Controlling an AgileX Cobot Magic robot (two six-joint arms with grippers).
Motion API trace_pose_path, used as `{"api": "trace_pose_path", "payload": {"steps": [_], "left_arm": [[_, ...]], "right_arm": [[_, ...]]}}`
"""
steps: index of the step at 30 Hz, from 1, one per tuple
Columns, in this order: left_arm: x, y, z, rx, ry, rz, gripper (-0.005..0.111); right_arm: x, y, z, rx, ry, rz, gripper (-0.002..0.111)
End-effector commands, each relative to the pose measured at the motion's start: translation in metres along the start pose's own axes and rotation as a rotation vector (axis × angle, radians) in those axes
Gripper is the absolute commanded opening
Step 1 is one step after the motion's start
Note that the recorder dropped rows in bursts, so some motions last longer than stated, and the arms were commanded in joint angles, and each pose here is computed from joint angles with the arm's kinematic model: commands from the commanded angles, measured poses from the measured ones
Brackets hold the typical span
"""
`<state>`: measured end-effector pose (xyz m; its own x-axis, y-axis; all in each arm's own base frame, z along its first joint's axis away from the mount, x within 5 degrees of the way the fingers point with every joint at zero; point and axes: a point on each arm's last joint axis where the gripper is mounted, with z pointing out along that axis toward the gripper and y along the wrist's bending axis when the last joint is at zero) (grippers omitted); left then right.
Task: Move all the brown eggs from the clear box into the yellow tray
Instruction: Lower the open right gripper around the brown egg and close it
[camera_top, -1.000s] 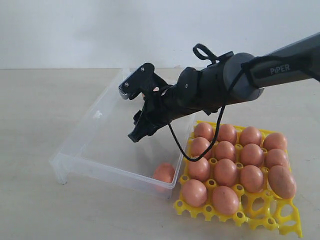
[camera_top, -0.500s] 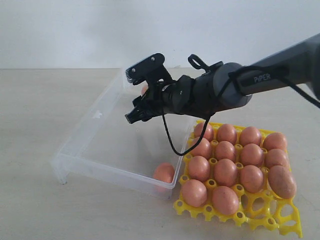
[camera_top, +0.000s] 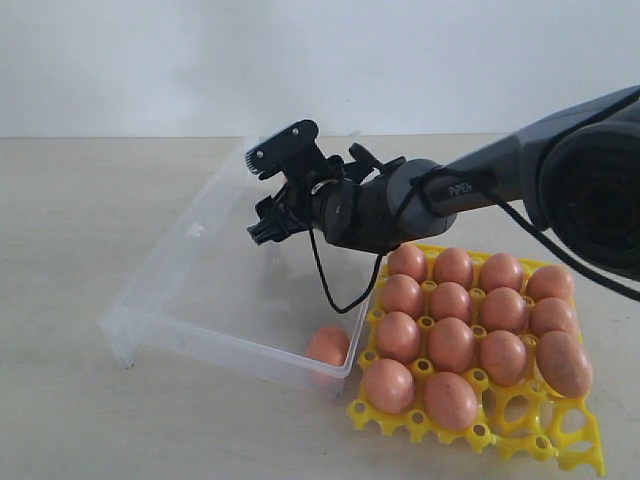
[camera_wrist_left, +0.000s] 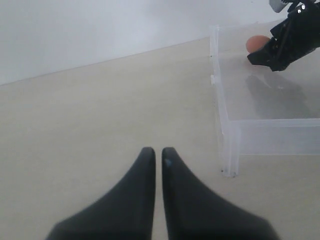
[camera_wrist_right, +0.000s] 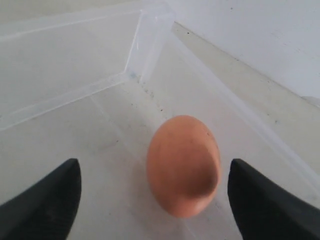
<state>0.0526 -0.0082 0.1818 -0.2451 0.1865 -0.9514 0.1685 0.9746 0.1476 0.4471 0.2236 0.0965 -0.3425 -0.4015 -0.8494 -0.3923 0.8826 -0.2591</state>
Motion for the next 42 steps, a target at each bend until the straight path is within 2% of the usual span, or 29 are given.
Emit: {"api": "trace_pose_path", "payload": {"steps": [1, 6, 9, 11, 36, 38, 40, 42], "left_arm": [[0.001, 0.000, 0.000, -0.004, -0.003, -0.012, 0.004], [0.001, 0.000, 0.000, -0.004, -0.003, -0.012, 0.004], [0.001, 0.000, 0.000, -0.004, -0.003, -0.012, 0.004], [0.001, 0.000, 0.000, -0.004, -0.003, -0.012, 0.004], [0.001, 0.000, 0.000, -0.004, -0.003, -0.012, 0.004], [0.001, 0.000, 0.000, -0.004, -0.003, -0.012, 0.004], [0.001, 0.000, 0.000, -0.004, -0.003, -0.012, 0.004], [0.001, 0.000, 0.000, -0.004, -0.003, -0.012, 0.004]], "right_arm": [[0.001, 0.000, 0.009, 0.027, -0.028, -0.006, 0.071], [0.003, -0.003, 0.014, 0.088, -0.075, -0.003, 0.069], [0.003, -0.004, 0.014, 0.092, -0.080, 0.001, 0.054], [0.004, -0.003, 0.014, 0.081, -0.068, 0.001, 0.049], [0.009, -0.002, 0.016, 0.079, -0.058, 0.018, 0.048], [0.016, 0.000, 0.019, 0.079, -0.043, 0.018, 0.044], [0.018, 0.001, 0.020, 0.063, -0.027, 0.034, 0.029], [0.015, 0.001, 0.018, 0.063, -0.033, 0.054, -0.001]]}}
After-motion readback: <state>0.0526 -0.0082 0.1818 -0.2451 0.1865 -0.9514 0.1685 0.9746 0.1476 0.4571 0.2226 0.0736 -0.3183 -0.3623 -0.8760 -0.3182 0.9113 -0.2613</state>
